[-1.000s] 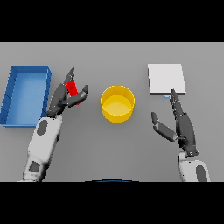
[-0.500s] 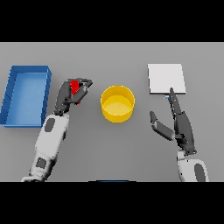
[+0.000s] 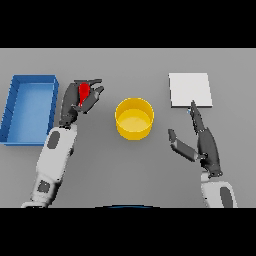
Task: Pick up the red beaker and tilt it to pour out 1 green nut into yellow bowl. Pick up the yellow bowl and place it on the metallic measuring scale.
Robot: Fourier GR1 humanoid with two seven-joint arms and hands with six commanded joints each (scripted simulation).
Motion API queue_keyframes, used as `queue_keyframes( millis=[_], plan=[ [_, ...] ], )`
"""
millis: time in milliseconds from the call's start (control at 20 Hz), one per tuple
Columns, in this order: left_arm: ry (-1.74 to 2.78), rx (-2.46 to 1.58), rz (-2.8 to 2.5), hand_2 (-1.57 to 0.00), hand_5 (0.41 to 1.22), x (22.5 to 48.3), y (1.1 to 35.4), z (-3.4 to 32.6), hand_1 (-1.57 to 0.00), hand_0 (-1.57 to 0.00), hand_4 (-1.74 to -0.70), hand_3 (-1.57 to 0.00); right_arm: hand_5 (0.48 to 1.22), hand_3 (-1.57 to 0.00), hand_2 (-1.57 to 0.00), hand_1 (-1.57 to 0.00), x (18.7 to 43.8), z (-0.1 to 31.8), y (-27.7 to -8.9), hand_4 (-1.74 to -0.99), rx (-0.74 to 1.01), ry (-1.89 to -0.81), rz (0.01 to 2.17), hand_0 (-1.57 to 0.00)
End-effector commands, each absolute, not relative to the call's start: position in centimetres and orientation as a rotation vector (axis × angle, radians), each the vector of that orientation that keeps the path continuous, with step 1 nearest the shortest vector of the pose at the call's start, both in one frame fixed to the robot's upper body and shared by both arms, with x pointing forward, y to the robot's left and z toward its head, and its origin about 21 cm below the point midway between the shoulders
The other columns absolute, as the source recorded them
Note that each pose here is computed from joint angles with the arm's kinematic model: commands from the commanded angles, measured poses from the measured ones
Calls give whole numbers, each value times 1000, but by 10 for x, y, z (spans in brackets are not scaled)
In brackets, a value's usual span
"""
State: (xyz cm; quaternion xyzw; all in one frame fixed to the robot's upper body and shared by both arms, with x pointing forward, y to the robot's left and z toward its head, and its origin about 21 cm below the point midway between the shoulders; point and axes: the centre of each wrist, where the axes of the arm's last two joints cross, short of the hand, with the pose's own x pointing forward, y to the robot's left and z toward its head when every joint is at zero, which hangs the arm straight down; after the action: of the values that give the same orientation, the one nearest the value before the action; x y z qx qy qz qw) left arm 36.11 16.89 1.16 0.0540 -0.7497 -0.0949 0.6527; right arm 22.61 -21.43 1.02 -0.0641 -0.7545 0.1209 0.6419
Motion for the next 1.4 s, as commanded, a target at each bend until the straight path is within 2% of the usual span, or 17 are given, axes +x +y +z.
queue_keyframes(
  millis=[0, 200, 250, 550, 800, 1050, 1200, 1350],
  plan=[
    [-1708, 144, -242, -1547, 1097, 363, 169, 20, -1546, -1546, -1716, -1547, 672, 1, 1, 1, 224, 10, -213, -1250, -153, -1726, 282, 1],
    [-1692, 256, -555, -1561, 1119, 368, 165, 50, -1561, -1561, -1731, -1561, 688, 1, 1, 1, 227, 15, -214, -1245, -192, -1720, 294, 1],
    [-1682, 278, -626, -1563, 1121, 368, 164, 53, -1563, -1563, -1733, -1563, 691, 1, 1, 1, 226, 14, -210, -1243, -192, -1715, 300, 1],
    [-1649, 359, -826, -1565, 1112, 370, 168, 64, -1565, -1564, -1734, -1565, 711, 1, 1, 1, 220, 15, -213, -1248, -185, -1710, 294, 1],
    [-1614, 603, -1264, -1569, 1134, 382, 143, 79, -1569, -1569, -1739, -1569, 720, 1, 1, 1, 222, 13, -213, -1267, -175, -1712, 287, 1],
    [-1524, 790, -1628, -1570, 1193, 396, 124, 92, -1570, -1570, -1740, -1570, 717, 1, 1, 1, 223, 15, -212, -1264, -164, -1720, 280, 1],
    [-1450, 850, -1852, -1571, 1206, 401, 112, 98, -1571, -1571, -1613, -1571, 697, 1, 1, 1, 223, 14, -214, -1258, -169, -1726, 273, 1],
    [-1340, 902, -2037, -1571, 1214, 404, 89, 107, -1571, -1571, -1672, -1571, 671, 1, 1, 1, 224, 13, -208, -1237, -181, -1719, 259, 1]
  ],
)
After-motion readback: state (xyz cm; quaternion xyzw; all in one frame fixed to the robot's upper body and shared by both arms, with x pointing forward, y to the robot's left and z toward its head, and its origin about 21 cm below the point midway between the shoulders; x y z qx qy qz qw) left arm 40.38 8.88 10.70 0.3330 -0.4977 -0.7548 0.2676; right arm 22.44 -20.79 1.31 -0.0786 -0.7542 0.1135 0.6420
